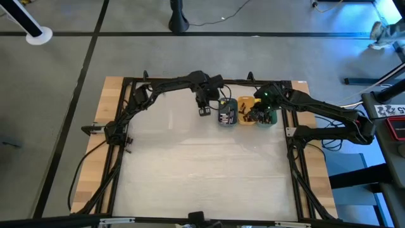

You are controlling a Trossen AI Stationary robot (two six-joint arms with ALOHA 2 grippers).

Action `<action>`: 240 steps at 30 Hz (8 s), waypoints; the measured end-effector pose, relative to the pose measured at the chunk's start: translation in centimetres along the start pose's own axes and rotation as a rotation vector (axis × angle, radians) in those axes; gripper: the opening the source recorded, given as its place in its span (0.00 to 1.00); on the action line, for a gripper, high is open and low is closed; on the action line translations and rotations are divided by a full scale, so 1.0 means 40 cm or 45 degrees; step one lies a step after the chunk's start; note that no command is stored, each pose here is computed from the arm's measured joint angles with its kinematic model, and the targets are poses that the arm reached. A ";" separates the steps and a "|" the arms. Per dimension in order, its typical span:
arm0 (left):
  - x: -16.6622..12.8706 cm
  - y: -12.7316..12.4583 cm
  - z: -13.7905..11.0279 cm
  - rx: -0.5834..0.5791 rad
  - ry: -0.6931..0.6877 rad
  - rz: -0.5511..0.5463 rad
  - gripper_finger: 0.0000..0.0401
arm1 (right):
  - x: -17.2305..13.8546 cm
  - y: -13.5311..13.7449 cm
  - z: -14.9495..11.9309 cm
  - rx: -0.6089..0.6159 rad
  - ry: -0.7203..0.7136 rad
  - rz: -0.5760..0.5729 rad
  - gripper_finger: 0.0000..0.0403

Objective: Sort batteries
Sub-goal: Put the silver battery into the blue bin, then put the black battery into the yellow bin

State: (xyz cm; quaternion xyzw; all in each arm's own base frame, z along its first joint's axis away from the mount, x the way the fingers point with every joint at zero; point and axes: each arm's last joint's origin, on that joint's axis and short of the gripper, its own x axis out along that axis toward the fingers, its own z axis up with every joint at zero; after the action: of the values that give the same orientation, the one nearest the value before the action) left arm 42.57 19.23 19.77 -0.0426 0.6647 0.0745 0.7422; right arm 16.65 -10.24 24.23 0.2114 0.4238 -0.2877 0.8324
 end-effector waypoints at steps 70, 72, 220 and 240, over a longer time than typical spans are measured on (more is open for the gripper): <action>0.111 0.055 -0.030 0.782 -0.002 0.088 0.44 | 0.000 0.000 -0.003 -0.071 0.015 -0.002 0.40; 0.111 0.055 -0.031 0.744 0.002 0.085 0.44 | 0.000 0.000 -0.003 -0.071 0.015 -0.002 0.40; 0.081 -0.141 0.076 -0.675 -0.725 -0.048 0.20 | 0.023 0.001 -0.025 0.042 -0.056 0.115 0.40; -0.112 -0.106 -0.018 -0.281 -0.581 0.089 0.41 | 0.023 -0.001 -0.034 0.043 -0.007 0.104 0.40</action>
State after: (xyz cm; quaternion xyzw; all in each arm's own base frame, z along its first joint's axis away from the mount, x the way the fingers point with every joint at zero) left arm 42.08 14.71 24.00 -0.0823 0.4689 0.1798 0.8608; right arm 16.25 -9.72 22.70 0.2418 0.4077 -0.2611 0.8410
